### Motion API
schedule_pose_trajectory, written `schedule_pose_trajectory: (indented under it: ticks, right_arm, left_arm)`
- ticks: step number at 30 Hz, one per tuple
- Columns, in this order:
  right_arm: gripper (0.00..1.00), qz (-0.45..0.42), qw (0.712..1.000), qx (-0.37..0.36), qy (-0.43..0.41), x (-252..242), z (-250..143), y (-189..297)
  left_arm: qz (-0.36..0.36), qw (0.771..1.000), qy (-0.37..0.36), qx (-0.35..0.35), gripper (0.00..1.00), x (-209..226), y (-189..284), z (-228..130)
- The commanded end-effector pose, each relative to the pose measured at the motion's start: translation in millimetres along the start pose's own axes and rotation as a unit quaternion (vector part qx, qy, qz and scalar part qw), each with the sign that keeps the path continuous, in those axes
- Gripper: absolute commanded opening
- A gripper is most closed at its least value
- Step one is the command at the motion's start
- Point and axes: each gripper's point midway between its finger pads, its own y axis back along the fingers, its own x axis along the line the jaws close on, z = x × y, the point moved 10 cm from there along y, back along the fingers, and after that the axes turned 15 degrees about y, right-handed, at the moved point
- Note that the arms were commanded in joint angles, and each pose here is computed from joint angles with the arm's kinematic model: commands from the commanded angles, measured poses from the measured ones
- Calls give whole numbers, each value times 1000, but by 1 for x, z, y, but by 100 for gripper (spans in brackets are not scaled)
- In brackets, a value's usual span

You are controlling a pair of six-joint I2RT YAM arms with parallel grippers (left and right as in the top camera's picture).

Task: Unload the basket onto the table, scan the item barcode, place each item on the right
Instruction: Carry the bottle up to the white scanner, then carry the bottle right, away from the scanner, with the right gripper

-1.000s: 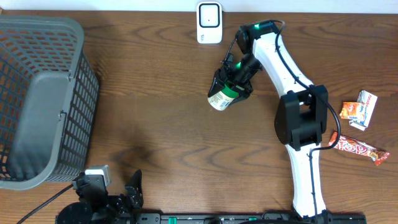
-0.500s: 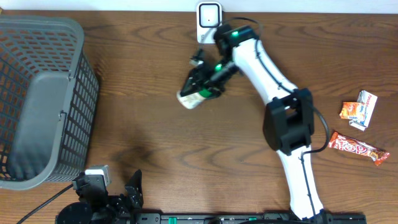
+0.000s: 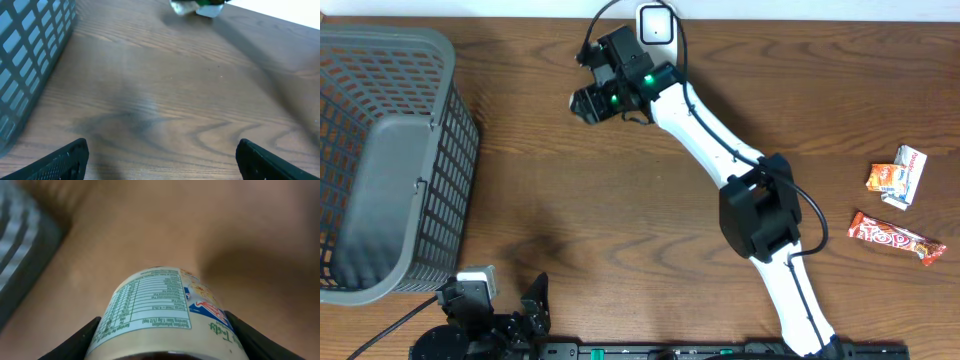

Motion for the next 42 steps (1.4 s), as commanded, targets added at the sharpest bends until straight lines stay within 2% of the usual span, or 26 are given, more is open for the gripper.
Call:
schedule_pose_trajectory:
  ticks: [1, 8, 13, 20, 27, 36, 40, 42]
  right_arm:
    - [59, -101, 992, -73, -1, -27, 33, 38]
    - [56, -215, 962, -169, -12, -79, 52, 57]
    - [57, -251, 944, -211, -20, -112, 53, 58]
    - [64, -274, 916, -290, -37, -151, 44, 35]
    - [64, -258, 913, -307, -78, -155, 29, 4]
    - [67, -265, 911, -304, -82, -153, 28, 2]
    - [69, -270, 918, -283, -69, -146, 40, 26]
    - [69, -275, 922, -266, -61, -139, 50, 53]
  left_arm:
    - [-6, 1000, -2, 3, 94, -1, 0, -1]
    - [-6, 1000, -2, 3, 94, -1, 0, -1]
    - [-6, 1000, -2, 3, 94, -1, 0, -1]
    - [-6, 1000, -2, 3, 94, -1, 0, -1]
    - [-6, 1000, -2, 3, 95, -1, 0, -1]
    - [-6, 1000, -2, 3, 94, -1, 0, -1]
    - [-6, 1000, -2, 3, 94, -1, 0, -1]
    - [-6, 1000, -2, 3, 94, -1, 0, -1]
